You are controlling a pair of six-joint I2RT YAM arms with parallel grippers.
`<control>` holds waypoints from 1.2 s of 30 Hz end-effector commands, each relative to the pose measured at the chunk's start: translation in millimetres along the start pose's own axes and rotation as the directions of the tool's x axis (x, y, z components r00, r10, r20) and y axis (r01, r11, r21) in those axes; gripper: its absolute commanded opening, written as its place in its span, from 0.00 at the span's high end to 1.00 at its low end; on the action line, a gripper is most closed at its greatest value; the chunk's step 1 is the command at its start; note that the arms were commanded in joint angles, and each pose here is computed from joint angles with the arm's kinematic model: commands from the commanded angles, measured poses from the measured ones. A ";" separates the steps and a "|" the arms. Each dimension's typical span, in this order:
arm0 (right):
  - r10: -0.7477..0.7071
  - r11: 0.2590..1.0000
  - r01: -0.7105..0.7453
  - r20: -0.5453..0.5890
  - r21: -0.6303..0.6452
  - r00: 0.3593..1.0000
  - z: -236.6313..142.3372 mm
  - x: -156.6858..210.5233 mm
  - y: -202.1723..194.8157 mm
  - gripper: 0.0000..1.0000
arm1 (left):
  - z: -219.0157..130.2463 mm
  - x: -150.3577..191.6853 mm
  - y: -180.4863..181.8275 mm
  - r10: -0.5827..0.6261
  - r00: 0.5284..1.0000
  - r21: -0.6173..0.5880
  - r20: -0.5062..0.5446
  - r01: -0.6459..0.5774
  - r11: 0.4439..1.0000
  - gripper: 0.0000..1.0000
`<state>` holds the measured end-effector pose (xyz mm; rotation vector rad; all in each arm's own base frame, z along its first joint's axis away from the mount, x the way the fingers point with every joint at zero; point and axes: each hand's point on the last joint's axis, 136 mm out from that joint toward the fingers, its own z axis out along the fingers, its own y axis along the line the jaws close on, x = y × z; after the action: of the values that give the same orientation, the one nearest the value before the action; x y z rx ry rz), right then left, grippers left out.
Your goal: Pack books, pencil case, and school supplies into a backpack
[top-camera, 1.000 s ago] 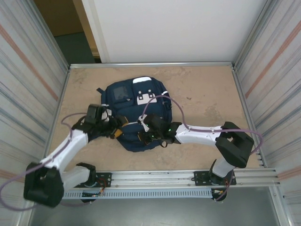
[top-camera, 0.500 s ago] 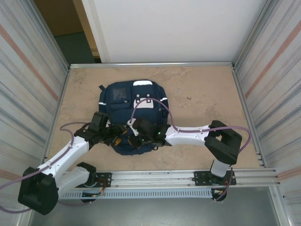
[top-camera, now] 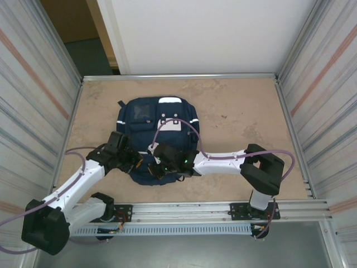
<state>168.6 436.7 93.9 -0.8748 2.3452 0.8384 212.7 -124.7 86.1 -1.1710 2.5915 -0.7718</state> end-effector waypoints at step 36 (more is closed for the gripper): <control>0.272 0.949 -0.281 0.081 0.143 0.959 -36.3 21.5 -71.0 1.00 | -15.5 -75.2 -23.4 0.070 0.981 -0.041 0.181 -0.064 0.997 0.98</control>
<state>195.2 389.4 96.6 -0.4973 2.3790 0.9209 249.2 -106.9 100.1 -1.1202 2.6002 -0.7442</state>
